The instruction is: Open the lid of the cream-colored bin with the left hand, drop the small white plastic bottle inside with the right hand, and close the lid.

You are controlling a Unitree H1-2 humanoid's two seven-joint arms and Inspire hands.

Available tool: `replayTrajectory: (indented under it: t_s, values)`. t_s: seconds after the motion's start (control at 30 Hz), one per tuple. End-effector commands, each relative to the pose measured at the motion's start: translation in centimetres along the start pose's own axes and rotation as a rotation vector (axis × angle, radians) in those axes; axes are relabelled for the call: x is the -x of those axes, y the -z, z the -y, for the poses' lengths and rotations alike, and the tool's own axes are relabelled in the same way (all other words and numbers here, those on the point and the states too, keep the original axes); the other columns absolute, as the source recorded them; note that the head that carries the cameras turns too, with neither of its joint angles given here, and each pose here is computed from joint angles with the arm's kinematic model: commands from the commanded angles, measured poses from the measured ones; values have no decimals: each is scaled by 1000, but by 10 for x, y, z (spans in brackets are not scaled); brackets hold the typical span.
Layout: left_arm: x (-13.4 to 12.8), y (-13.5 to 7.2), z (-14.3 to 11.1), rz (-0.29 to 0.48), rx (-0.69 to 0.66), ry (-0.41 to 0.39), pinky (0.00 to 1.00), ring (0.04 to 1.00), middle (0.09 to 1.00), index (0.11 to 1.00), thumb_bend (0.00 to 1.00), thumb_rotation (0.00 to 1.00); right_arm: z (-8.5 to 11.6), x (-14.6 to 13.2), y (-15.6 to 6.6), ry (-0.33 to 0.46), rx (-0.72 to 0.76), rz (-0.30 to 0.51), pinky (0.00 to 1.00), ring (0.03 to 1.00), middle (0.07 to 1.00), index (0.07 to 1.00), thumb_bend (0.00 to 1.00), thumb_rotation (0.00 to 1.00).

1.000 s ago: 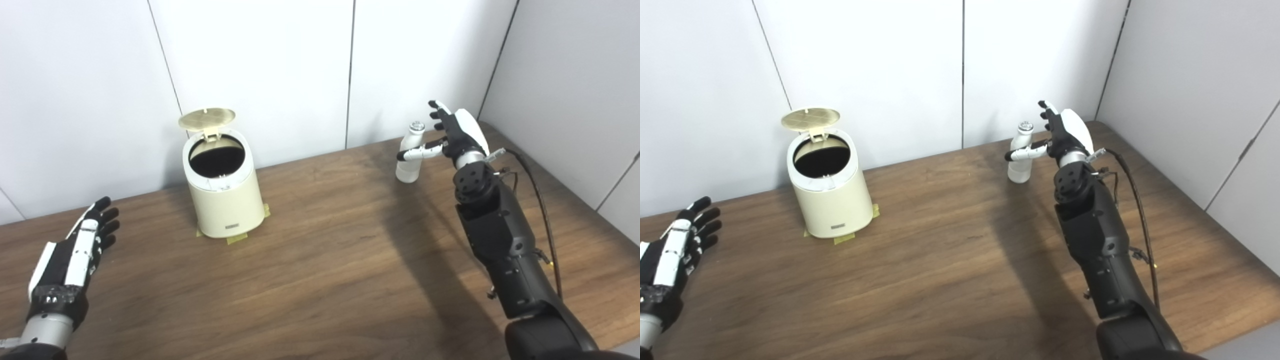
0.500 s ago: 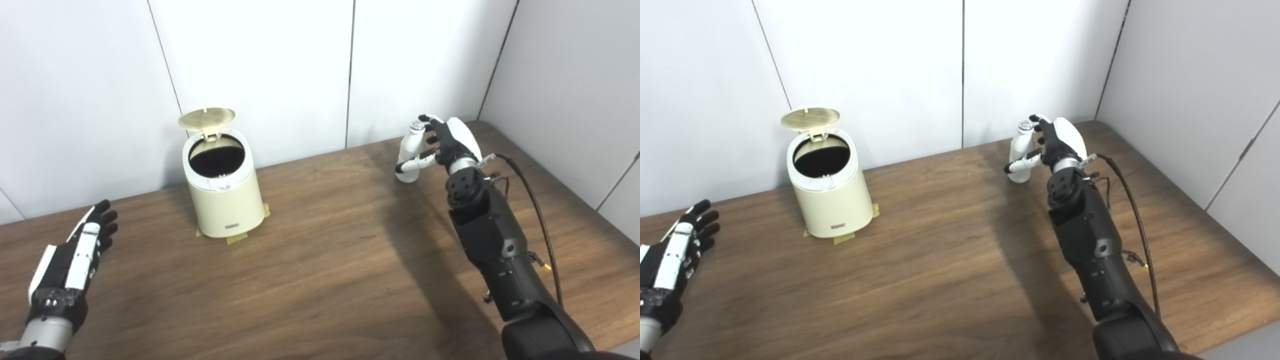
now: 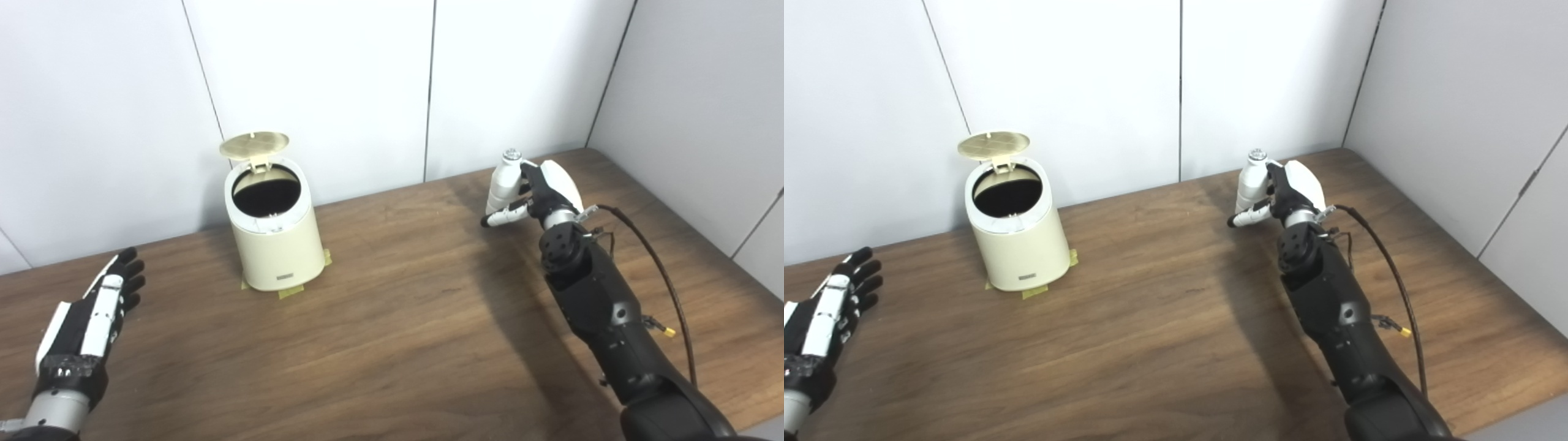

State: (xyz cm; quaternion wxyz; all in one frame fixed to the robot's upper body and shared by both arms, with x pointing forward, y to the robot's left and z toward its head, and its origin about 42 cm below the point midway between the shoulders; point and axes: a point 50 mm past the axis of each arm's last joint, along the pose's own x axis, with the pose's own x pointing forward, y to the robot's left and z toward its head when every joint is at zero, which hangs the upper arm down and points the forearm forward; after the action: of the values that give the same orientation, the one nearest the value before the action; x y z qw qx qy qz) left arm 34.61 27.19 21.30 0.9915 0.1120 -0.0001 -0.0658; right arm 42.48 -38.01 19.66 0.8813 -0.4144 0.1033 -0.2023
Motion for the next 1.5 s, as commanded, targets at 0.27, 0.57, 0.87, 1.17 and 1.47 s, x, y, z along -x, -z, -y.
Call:
replayTrajectory:
  t_s: [0.27, 0.57, 0.87, 1.17, 1.47]
  values:
    - [-3, -21, -6, 74, -35, -6, 953, 938, 942, 983, 384, 975, 23, -10, -14, 156, 0, 160, 409, 425, 509, 494, 525, 0]
    - [-2, -21, -6, 73, -49, 3, 963, 945, 949, 993, 371, 977, 21, -9, -14, 151, 0, 172, 427, 439, 510, 477, 520, 0]
    - [0, -16, -3, 63, -57, 8, 961, 946, 950, 992, 370, 993, 23, -2, -20, 186, 16, 243, 434, 440, 501, 481, 520, 0]
    - [1, -6, 4, 48, -29, 12, 963, 941, 938, 980, 424, 938, 27, 25, -69, 192, -48, 431, 429, 438, 494, 489, 520, 0]
    - [0, 6, 25, 45, -35, 18, 974, 910, 919, 959, 516, 954, 27, 41, -110, 180, -55, 620, 399, 423, 496, 499, 520, 0]
